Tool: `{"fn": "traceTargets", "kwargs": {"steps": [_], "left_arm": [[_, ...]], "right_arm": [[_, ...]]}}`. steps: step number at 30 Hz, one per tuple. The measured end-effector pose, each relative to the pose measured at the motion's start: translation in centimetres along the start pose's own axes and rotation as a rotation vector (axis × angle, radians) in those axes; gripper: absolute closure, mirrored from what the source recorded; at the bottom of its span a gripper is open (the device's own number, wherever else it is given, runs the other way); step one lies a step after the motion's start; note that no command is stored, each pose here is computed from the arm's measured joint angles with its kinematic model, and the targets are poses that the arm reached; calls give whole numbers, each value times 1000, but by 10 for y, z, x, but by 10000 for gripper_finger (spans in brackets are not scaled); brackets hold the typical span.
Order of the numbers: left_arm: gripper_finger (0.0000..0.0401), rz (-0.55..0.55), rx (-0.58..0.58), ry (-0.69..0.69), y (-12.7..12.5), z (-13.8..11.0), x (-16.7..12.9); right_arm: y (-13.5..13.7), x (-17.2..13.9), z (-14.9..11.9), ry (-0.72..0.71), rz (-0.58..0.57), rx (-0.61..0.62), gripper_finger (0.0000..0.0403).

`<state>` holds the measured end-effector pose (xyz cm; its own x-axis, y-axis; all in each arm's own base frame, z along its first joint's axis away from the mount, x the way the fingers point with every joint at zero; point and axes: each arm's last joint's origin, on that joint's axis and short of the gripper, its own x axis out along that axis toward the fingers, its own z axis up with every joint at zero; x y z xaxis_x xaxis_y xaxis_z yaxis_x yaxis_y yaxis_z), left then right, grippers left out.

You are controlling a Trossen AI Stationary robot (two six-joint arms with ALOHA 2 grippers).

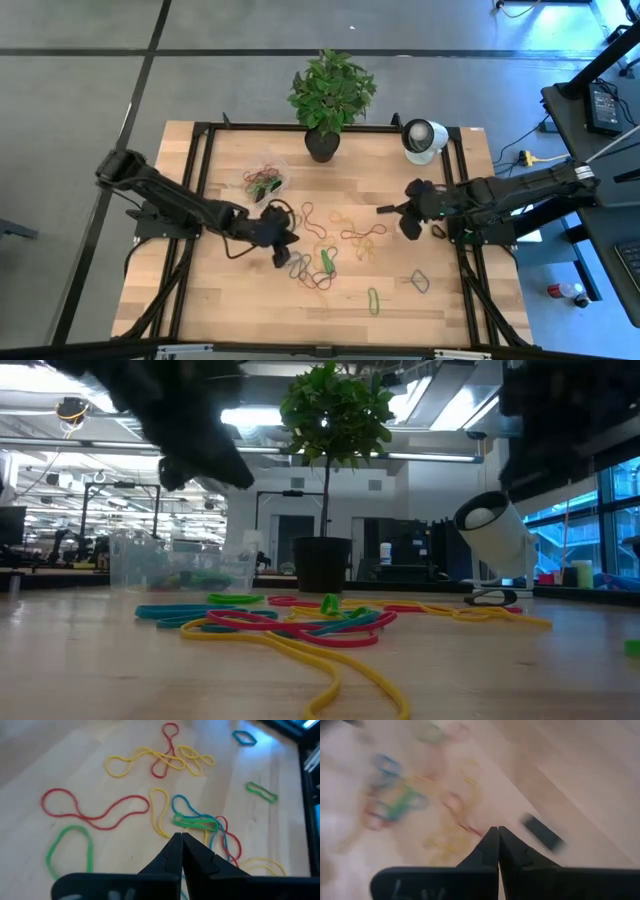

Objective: Pick and place rubber bands into bin
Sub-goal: Put the black rubber band into the transparent bin

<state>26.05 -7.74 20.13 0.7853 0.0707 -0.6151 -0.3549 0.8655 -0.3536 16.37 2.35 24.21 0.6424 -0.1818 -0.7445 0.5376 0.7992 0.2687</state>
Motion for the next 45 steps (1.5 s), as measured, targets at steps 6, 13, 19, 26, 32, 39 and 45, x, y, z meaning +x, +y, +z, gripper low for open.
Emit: {"fn": "traceTargets", "kwargs": {"steps": [6, 13, 19, 26, 32, 39, 45], "left_arm": [[400, -56, 10, -67, 15, 0, -25], [400, -98, 96, -154, 26, 17, -57], [400, -121, 138, -210, 33, 26, -76], [400, -98, 136, -204, 41, 27, -86], [400, -78, 152, -202, 44, 28, -85], [400, -115, 143, -192, 48, 31, -89], [400, -106, 127, -186, 61, 29, -110]], "right_arm": [[-4, 21, 13, 427, -308, 35, 391], [-22, 65, -1, 975, -426, 8, 321], [-36, 91, -19, 1144, -485, -55, 247], [-49, 109, -49, 1177, -408, 24, 202], [-59, 107, -67, 1211, -430, 127, 276], [-46, 105, -44, 1049, -457, 125, 388], [-8, 89, 4, 778, -406, 117, 397]]}}
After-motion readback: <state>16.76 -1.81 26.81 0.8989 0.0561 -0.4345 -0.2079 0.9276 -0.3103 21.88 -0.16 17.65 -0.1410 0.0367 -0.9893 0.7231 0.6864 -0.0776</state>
